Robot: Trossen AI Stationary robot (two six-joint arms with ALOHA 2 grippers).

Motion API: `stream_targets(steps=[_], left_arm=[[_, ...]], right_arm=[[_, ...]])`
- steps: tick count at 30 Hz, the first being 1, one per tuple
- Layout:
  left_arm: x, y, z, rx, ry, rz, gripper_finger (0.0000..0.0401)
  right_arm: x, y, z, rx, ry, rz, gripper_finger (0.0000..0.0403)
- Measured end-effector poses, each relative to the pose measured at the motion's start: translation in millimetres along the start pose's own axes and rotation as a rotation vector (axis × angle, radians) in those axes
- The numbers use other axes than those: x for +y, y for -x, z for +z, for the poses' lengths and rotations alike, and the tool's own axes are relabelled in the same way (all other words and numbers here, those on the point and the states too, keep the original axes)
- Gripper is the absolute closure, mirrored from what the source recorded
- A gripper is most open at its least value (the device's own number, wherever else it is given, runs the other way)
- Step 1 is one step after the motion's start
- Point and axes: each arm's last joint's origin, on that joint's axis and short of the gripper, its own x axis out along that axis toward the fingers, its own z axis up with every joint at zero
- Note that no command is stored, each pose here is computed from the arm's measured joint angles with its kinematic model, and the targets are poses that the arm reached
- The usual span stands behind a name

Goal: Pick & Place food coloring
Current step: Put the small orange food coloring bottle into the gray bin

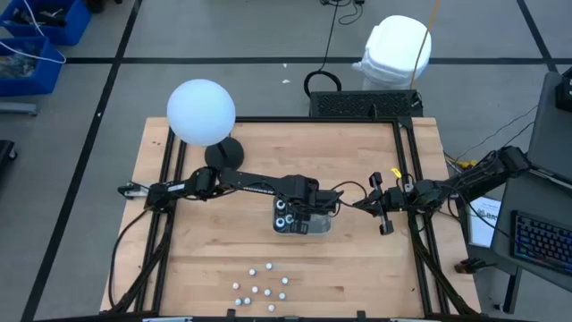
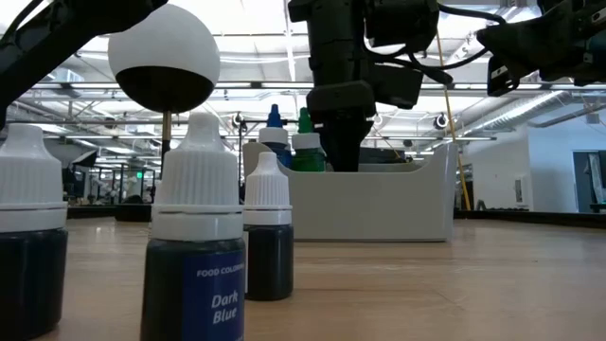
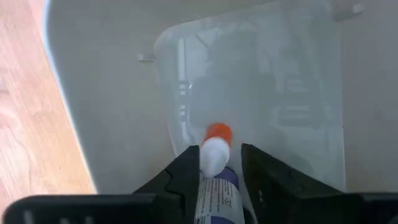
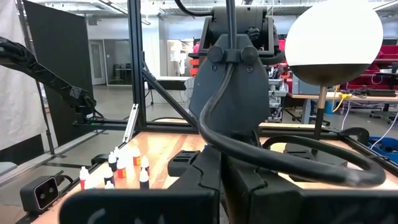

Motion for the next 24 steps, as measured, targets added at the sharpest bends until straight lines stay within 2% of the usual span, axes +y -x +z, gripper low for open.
stream_targets(steps=[6, 10, 14, 18, 22, 24], left_arm=[[0.1, 1.6, 0.2, -0.005, -0.006, 0.001, 0.0229], [-1.0, 16.0, 0.3, -0.041, -0.011, 0.018, 0.0208], [-11.0, 62.3, 0.9, -0.154, -0.024, 0.020, 0.0195], [-36.6, 114.7, -4.2, -0.276, -0.046, -0.046, 0.0192], [-69.1, 167.6, -27.6, -0.319, -0.055, -0.096, 0.0192], [-86.1, 184.8, -42.1, -0.292, -0.038, -0.116, 0.0192]], right_arm=[[0.0, 0.0, -0.2, 0.002, 0.001, 0.000, 0.0403], [0.0, 0.0, -0.3, 0.003, 0.006, 0.000, 0.0403], [0.0, 0.0, -0.1, 0.002, 0.009, 0.000, 0.0403], [0.0, 0.0, -0.2, 0.002, 0.016, 0.000, 0.0403], [0.0, 0.0, -0.2, 0.003, 0.016, 0.000, 0.0403], [0.1, 0.0, -0.5, 0.006, 0.016, 0.002, 0.0403]])
